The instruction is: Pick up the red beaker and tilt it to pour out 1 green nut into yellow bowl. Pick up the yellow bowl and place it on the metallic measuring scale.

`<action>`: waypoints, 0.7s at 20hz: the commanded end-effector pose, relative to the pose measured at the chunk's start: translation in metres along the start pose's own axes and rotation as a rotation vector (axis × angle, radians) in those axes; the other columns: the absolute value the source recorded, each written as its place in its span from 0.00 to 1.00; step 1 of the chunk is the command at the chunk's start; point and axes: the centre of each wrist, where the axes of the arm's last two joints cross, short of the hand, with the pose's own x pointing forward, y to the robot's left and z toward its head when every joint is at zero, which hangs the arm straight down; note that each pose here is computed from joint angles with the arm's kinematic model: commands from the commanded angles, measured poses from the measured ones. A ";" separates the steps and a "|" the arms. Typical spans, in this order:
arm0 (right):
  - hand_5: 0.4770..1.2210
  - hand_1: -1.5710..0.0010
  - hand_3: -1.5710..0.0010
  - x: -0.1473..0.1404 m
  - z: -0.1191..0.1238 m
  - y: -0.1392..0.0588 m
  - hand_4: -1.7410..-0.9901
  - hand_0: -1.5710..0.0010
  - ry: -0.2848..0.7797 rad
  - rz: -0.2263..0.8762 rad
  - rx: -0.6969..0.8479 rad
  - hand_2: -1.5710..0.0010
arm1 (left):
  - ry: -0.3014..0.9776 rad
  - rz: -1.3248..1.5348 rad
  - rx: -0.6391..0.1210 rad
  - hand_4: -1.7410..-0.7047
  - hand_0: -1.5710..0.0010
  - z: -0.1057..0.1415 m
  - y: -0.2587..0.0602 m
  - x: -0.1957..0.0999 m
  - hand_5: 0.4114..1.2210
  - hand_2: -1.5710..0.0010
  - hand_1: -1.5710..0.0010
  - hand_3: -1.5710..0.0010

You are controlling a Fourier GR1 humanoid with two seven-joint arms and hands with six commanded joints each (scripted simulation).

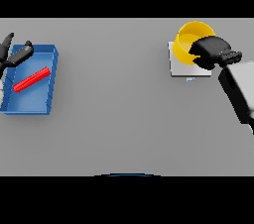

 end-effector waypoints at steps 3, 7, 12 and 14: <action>1.00 0.00 0.11 0.001 -0.005 0.007 0.00 0.00 0.012 0.006 0.010 0.12 | -0.013 0.003 -0.002 0.86 1.00 0.001 0.002 0.005 0.48 1.00 1.00 1.00; 1.00 0.00 0.12 -0.003 -0.005 0.007 0.00 0.00 0.011 -0.006 0.020 0.11 | -0.014 0.000 -0.006 0.87 1.00 0.001 0.004 0.002 0.46 1.00 1.00 1.00; 0.72 0.39 0.56 -0.001 -0.006 0.003 0.24 0.27 0.035 -0.061 0.039 0.46 | -0.013 0.000 -0.008 0.88 1.00 0.003 0.005 0.001 0.44 1.00 1.00 1.00; 0.60 0.57 0.70 -0.004 -0.005 0.006 0.30 0.52 0.028 -0.093 0.049 0.63 | -0.006 0.006 -0.008 0.87 1.00 -0.001 0.004 0.002 0.44 1.00 1.00 1.00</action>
